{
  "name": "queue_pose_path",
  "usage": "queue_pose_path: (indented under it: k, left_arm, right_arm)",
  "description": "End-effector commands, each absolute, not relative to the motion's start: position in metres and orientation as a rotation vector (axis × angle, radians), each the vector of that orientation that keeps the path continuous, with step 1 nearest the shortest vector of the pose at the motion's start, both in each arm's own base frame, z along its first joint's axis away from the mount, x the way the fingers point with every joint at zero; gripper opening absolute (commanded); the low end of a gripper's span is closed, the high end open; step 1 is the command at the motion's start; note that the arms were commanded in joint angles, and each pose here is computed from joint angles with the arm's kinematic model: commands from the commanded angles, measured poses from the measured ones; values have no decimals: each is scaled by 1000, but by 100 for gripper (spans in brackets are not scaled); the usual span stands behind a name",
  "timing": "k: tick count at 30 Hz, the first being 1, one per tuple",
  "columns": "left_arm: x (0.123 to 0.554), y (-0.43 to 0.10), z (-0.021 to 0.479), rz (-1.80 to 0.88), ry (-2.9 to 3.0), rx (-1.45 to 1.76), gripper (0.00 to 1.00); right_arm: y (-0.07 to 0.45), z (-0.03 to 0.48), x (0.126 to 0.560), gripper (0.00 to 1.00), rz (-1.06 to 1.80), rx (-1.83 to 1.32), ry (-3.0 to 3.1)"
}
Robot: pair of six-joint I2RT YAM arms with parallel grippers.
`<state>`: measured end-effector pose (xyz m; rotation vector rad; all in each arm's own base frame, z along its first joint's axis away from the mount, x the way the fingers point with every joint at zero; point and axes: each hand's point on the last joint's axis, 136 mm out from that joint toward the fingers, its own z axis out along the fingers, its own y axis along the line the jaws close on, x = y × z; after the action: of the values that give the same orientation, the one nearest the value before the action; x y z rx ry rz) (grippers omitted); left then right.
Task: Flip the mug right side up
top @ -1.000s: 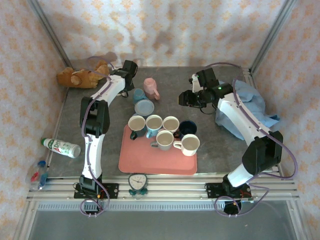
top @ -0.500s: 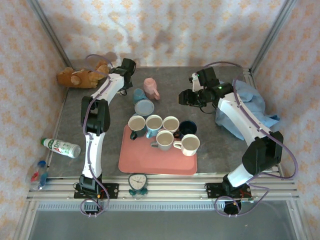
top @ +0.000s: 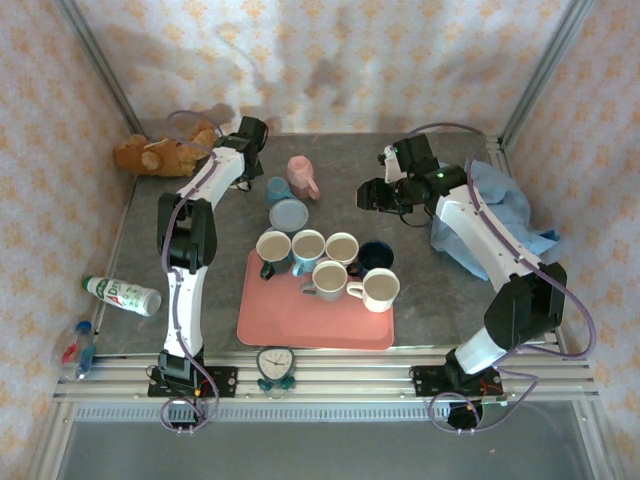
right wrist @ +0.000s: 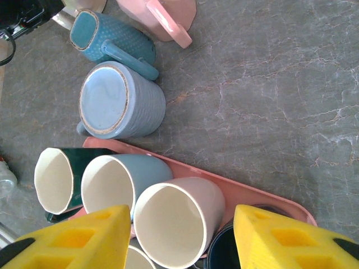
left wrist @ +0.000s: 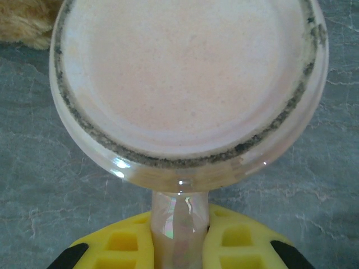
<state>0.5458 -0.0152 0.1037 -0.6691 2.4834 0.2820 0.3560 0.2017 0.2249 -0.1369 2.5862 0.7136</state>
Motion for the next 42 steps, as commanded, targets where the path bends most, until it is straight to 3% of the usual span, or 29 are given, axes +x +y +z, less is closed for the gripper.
queue_pose_path:
  k: [1, 12, 25, 33, 42]
  left_arm:
    - [540, -18, 168, 154, 2375, -686, 0]
    - [517, -30, 219, -114, 2286, -748, 0]
    - [483, -46, 288, -651, 2094, -831, 0]
    - [462, -67, 321, -982, 1958, -812, 0]
    - [436, -89, 356, -1303, 1764, -758, 0]
  right_arm:
    - [197, 241, 355, 52, 725, -115, 2533]
    - [203, 249, 353, 50, 835, 3, 2481]
    - [240, 262, 357, 51, 1159, 266, 2465]
    - [267, 294, 368, 53, 1484, 578, 2240]
    - [269, 311, 373, 57, 1660, 861, 2047]
